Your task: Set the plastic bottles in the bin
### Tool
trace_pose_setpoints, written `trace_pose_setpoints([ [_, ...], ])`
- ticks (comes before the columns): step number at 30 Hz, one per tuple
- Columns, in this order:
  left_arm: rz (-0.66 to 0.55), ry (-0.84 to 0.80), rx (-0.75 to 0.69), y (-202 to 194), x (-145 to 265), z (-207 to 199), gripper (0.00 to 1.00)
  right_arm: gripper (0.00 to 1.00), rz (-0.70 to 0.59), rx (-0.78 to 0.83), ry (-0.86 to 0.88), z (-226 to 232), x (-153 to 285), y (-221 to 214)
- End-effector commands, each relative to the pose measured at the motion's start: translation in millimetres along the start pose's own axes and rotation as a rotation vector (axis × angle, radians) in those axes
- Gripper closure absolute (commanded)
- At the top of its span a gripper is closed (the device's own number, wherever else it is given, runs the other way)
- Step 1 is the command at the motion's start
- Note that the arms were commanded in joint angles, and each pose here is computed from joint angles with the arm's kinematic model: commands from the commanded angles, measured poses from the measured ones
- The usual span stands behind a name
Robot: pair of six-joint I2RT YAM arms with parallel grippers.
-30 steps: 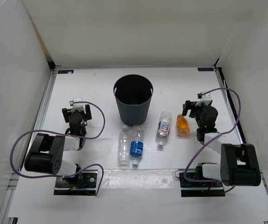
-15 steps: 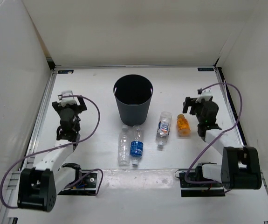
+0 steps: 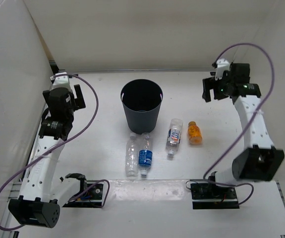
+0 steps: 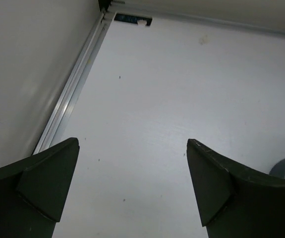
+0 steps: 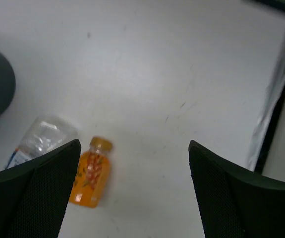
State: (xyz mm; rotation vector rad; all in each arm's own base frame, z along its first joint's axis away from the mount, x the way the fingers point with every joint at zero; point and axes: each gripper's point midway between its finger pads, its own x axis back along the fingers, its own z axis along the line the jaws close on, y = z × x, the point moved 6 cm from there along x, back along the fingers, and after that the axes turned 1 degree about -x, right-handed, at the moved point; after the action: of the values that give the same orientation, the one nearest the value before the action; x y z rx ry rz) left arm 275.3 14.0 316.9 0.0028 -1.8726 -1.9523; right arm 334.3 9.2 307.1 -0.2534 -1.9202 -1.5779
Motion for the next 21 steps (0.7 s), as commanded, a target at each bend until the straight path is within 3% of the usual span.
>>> trace_pose_setpoints([
  [1,0.181,-0.023,-0.031,-37.3,15.9,4.5,0.00,0.10,0.471,-0.177,0.140,15.3,-2.8,-85.2],
  [7,0.190,-0.005,0.058,-50.8,19.4,3.6,0.00,0.10,0.554,-0.198,0.149,18.0,-7.8,-107.6],
  [13,0.281,0.040,0.047,-63.3,15.3,5.4,0.00,0.10,0.597,-0.250,0.192,26.9,-15.5,-121.8],
  [21,0.301,0.065,0.061,-66.2,17.5,7.6,0.00,0.10,0.696,-0.255,0.262,44.7,-28.4,-136.9],
])
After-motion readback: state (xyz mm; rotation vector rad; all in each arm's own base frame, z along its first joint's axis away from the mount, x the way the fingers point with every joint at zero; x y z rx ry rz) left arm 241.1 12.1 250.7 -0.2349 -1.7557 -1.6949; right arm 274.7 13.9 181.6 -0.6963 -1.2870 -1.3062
